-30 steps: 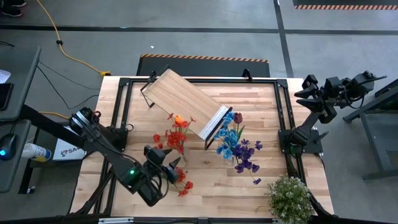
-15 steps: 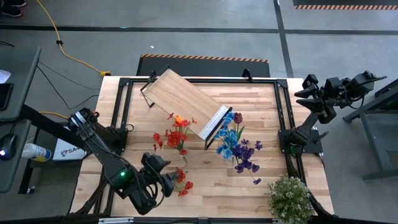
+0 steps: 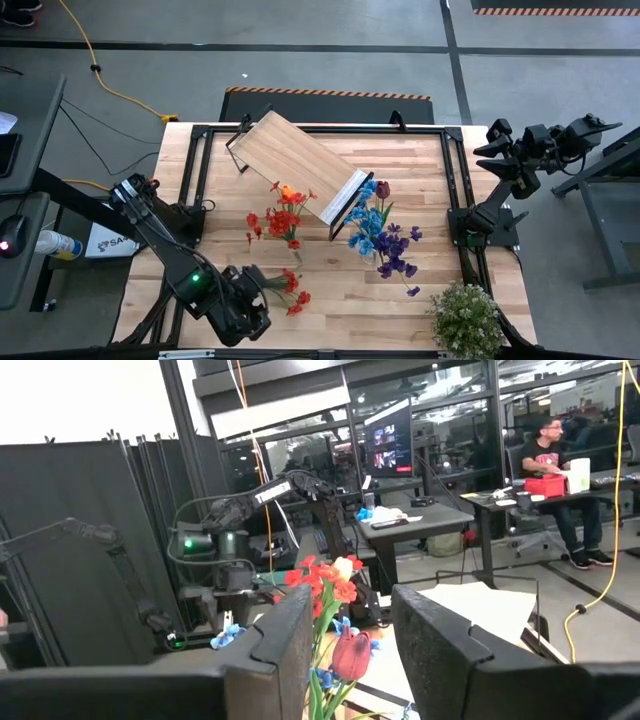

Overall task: Pick and place flowers into a vace then onto a shelf
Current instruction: Put the red flowers into the left transparent vase

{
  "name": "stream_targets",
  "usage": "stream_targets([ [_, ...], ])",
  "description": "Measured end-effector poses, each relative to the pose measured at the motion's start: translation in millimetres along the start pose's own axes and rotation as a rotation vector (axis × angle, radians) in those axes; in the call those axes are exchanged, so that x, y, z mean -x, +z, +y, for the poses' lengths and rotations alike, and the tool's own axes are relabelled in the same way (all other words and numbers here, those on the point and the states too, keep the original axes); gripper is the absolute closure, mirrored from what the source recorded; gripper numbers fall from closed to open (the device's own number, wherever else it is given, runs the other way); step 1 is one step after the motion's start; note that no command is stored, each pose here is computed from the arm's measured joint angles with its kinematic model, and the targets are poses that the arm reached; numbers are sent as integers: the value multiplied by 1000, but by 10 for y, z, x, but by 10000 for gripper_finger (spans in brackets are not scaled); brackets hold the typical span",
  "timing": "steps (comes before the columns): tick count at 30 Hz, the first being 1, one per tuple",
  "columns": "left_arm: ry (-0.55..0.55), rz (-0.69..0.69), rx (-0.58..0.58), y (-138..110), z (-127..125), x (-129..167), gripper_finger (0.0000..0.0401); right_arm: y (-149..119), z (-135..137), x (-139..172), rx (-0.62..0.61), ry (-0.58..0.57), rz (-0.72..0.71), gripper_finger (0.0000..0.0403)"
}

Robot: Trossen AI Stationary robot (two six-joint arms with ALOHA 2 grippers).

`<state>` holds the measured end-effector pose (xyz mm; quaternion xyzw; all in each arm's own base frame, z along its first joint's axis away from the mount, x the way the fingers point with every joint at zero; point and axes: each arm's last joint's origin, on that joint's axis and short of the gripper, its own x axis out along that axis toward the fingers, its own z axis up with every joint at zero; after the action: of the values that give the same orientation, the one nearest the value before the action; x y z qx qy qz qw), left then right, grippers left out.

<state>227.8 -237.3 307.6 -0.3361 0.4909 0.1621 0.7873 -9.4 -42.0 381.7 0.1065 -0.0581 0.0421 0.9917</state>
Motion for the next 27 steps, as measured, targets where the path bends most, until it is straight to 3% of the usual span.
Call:
stream_targets([
  [7,84,39,-85,-13,86,4,112,-1,0,0,-1,0,0,273],
  [14,273,72,-326,-59,197,-133,112,0,3,0,-41,10,1,273],
  [22,437,166,-664,-174,239,-504,112,-1,17,1,-73,59,7,273],
  [27,494,190,-672,-227,300,-658,112,-1,16,0,-73,56,7,273],
])
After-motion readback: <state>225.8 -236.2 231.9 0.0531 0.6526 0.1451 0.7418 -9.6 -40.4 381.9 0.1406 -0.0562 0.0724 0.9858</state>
